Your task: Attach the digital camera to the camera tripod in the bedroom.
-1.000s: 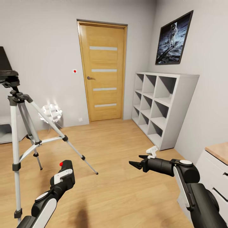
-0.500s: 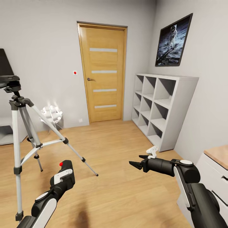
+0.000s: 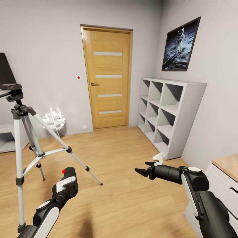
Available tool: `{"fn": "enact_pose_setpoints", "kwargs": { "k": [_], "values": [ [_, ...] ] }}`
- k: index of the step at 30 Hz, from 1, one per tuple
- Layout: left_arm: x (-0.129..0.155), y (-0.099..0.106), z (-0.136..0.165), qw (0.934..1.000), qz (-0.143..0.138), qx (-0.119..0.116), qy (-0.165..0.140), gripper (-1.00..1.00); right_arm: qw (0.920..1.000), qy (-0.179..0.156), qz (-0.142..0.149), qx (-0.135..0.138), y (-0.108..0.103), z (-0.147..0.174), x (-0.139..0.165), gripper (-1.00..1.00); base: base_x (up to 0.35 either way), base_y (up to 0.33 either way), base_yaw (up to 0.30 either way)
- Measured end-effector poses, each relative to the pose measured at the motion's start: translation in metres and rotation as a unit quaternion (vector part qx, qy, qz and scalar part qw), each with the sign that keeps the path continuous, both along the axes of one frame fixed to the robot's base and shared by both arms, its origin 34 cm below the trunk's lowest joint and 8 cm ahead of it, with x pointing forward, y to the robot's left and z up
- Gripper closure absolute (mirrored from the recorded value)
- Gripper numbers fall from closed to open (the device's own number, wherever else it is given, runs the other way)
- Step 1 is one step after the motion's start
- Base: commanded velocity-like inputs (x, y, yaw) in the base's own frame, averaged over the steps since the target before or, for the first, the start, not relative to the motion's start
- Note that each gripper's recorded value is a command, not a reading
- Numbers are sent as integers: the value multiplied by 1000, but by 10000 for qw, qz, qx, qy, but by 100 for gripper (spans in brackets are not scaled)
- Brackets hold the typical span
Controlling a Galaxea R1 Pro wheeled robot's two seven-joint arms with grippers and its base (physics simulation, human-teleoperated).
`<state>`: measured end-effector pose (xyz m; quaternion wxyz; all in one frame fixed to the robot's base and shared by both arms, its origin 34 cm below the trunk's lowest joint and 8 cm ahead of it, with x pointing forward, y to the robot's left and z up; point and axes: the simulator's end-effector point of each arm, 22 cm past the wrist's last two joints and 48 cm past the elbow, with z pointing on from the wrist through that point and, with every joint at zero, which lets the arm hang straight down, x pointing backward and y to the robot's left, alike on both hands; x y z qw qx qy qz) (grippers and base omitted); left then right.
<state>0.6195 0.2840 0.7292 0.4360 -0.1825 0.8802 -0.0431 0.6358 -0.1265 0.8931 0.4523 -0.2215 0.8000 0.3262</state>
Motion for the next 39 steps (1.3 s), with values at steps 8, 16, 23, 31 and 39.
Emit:
{"fn": "enact_pose_setpoints", "kwargs": {
  "k": [8, 16, 23, 31, 39],
  "values": [
    [1, 0, 14, 10000, -7, -2, 8, 100, 10000, 2, -1, -1, 0, 14, 1, -100, 0, 0, 0],
    [2, -1, 28, 10000, -14, -5, 15, 100, 10000, 4, 0, -1, 0, 28, 2, -100, 0, 0, 0],
    [2, -1, 39, 10000, -14, -5, 23, 100, 10000, 7, -1, -7, -1, 40, 3, -100, 0, 0, 0],
    [3, -1, 52, 10000, -14, -5, 26, 100, 10000, 3, -1, -7, -1, 54, 4, -100, 0, 0, 0],
    [3, 0, 65, 10000, -8, -1, 34, 100, 10000, 4, -1, -7, -1, 67, 4, -100, 0, 0, 0]
  ]
}}
